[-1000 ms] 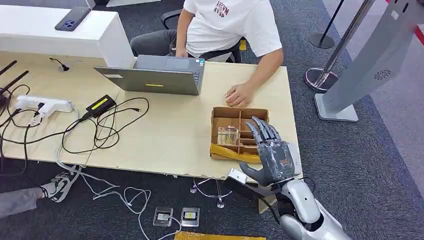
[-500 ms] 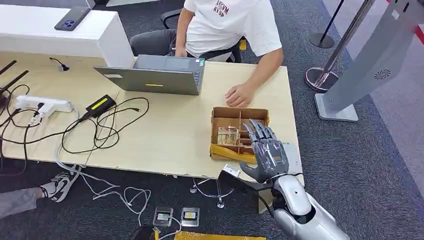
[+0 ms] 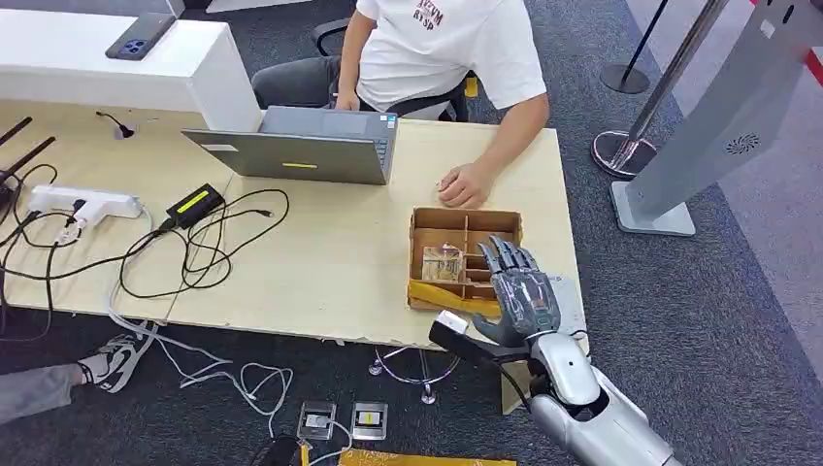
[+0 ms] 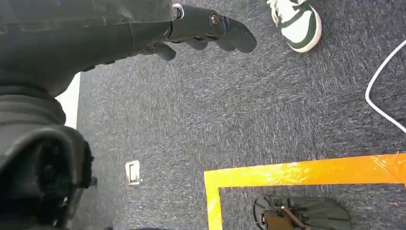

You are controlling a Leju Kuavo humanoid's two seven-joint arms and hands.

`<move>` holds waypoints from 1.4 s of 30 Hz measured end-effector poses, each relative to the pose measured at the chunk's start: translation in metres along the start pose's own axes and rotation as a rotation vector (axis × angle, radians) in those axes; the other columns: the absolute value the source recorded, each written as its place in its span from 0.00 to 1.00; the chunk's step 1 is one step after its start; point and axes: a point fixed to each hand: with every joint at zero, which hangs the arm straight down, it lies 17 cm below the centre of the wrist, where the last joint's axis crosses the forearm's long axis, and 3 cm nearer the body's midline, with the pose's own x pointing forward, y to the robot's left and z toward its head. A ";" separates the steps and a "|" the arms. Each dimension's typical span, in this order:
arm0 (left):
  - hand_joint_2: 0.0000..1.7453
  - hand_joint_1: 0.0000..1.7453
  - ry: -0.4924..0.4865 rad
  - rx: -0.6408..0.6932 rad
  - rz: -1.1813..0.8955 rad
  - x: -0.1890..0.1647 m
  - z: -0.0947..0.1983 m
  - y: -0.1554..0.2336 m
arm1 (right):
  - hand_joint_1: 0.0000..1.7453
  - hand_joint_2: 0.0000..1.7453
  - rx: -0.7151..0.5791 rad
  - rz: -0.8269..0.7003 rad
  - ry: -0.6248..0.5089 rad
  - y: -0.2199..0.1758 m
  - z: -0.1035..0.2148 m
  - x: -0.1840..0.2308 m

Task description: Pass the card to the sensor for recognition and then transmit it.

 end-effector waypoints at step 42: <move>0.00 0.00 -0.013 0.021 0.031 0.030 -0.008 0.016 | 0.00 1.00 -0.013 -0.002 0.124 0.003 -0.002 -0.048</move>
